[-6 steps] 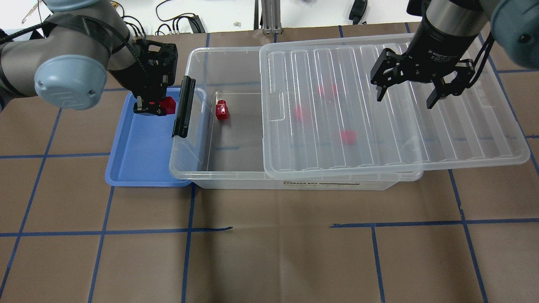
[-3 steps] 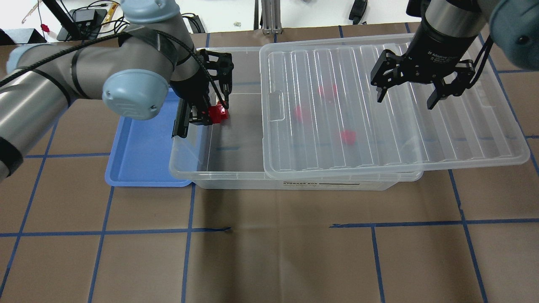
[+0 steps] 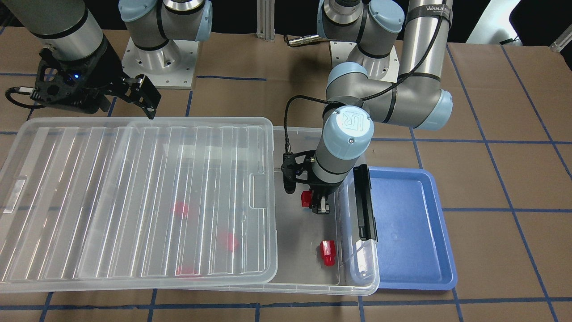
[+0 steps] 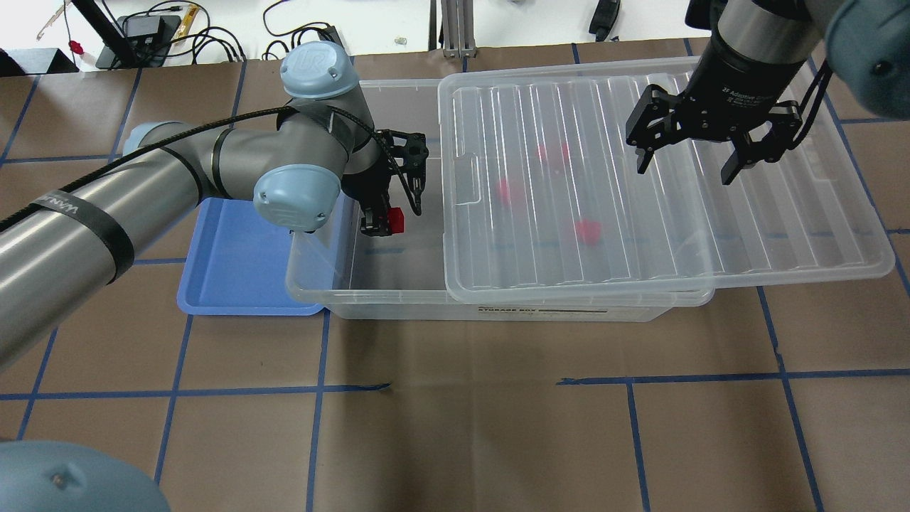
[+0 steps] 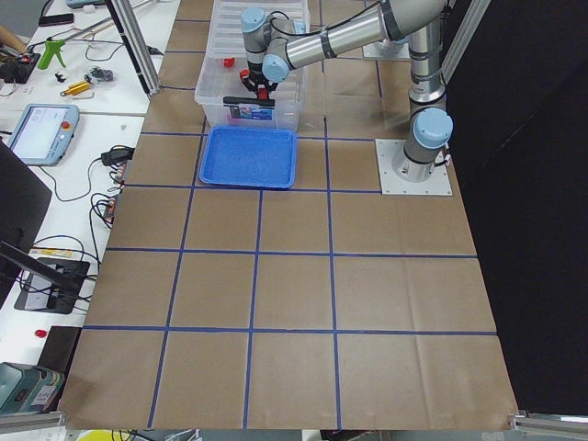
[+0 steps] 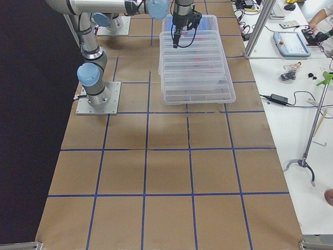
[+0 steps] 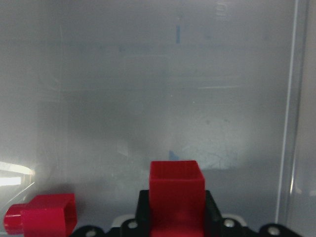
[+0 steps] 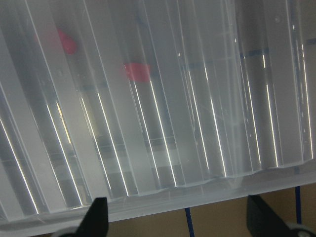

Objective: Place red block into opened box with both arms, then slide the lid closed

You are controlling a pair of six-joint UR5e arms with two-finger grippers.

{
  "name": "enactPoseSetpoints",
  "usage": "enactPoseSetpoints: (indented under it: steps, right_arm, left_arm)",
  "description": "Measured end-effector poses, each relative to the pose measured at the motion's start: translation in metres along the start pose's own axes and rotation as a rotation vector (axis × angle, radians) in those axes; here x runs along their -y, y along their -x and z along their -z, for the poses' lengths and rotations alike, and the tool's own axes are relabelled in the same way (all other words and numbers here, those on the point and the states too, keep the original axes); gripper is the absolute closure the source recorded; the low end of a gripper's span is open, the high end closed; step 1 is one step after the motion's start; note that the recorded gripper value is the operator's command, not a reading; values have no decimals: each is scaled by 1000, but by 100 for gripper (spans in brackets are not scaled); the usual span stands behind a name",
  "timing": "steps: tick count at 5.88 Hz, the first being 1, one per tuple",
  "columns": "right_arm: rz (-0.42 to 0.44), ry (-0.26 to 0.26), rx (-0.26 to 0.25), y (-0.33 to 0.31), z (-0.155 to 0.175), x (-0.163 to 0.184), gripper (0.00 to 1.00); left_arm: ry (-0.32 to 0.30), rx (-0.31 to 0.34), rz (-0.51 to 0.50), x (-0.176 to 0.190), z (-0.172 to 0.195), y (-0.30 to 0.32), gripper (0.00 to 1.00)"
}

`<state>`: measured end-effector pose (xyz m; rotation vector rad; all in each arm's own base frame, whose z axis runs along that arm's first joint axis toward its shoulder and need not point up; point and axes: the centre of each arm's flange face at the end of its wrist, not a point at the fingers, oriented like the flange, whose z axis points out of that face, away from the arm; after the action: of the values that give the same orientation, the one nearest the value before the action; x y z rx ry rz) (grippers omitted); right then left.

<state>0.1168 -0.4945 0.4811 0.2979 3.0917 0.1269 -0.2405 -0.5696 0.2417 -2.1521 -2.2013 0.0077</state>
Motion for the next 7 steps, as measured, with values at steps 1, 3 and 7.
enactPoseSetpoints:
  steps: [1, 3, 7]
  right_arm:
    - [1, 0, 0, 0, 0, 0, 0]
    - [1, 2, -1, 0, -1, 0, 0]
    - [2, 2, 0, 0, -1, 1, 0]
  left_arm:
    - [2, -6, 4, 1, -19, 4, 86]
    - [6, -17, 6, 0, -42, 7, 5]
    - [4, 19, 8, 0, 24, 0, 4]
